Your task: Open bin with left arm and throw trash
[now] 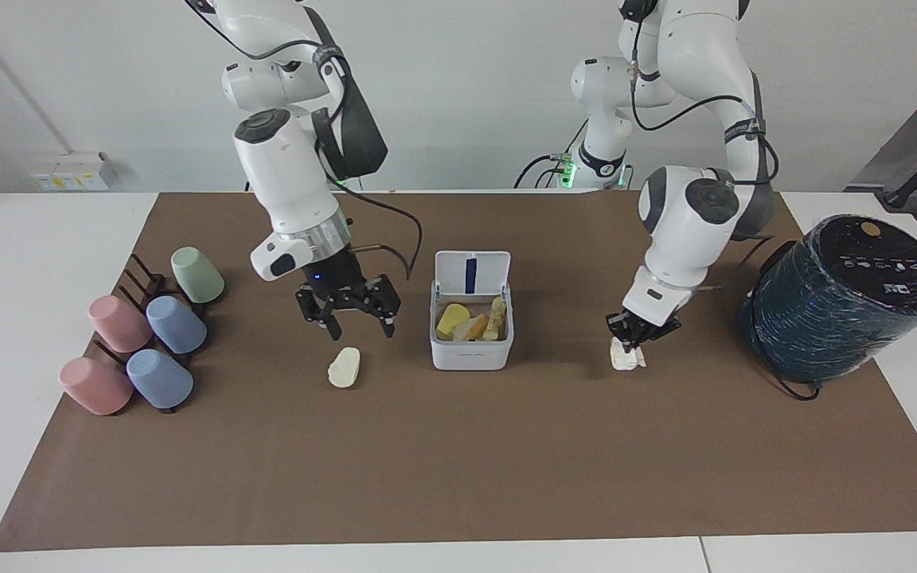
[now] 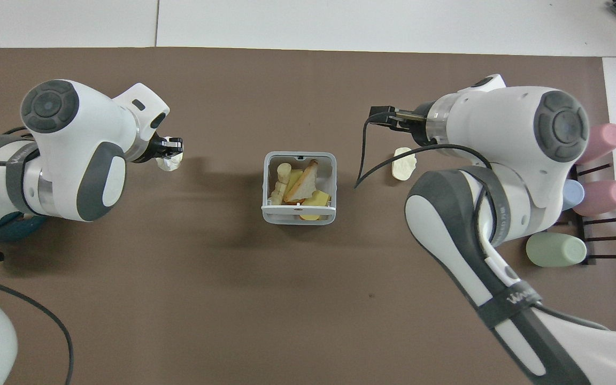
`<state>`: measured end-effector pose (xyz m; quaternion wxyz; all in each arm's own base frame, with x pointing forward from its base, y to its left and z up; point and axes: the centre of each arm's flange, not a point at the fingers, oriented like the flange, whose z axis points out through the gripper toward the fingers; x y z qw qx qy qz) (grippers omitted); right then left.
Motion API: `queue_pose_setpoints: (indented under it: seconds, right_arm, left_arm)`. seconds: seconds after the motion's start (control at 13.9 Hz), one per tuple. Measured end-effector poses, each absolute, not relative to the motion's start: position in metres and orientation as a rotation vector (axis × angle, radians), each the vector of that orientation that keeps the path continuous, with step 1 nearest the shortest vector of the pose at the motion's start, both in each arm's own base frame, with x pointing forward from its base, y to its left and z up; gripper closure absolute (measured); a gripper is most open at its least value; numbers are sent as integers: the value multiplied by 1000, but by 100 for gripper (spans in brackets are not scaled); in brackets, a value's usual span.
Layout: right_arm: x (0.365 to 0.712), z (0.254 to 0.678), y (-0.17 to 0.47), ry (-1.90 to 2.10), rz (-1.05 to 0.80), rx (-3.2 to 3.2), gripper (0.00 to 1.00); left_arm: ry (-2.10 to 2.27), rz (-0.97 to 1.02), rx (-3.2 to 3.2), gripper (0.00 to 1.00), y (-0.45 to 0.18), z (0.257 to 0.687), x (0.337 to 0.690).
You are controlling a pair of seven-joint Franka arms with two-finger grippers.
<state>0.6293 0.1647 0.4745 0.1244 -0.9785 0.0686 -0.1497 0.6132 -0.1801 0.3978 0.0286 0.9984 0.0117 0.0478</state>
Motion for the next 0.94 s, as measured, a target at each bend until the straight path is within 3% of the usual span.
queue_pose_setpoints:
  seconds: [0.22, 0.43, 0.94]
  right_arm:
    - [636, 464, 115, 106, -394, -2905, 0]
    - [640, 429, 111, -2, -329, -2937, 0]
    - [651, 329, 118, -149, -191, -2974, 0]
  left_arm:
    - [151, 82, 3034, 97, -245, 436, 599]
    - [240, 23, 2996, 97, -283, 476, 586]
    - [365, 80, 2921, 97, -383, 463, 534]
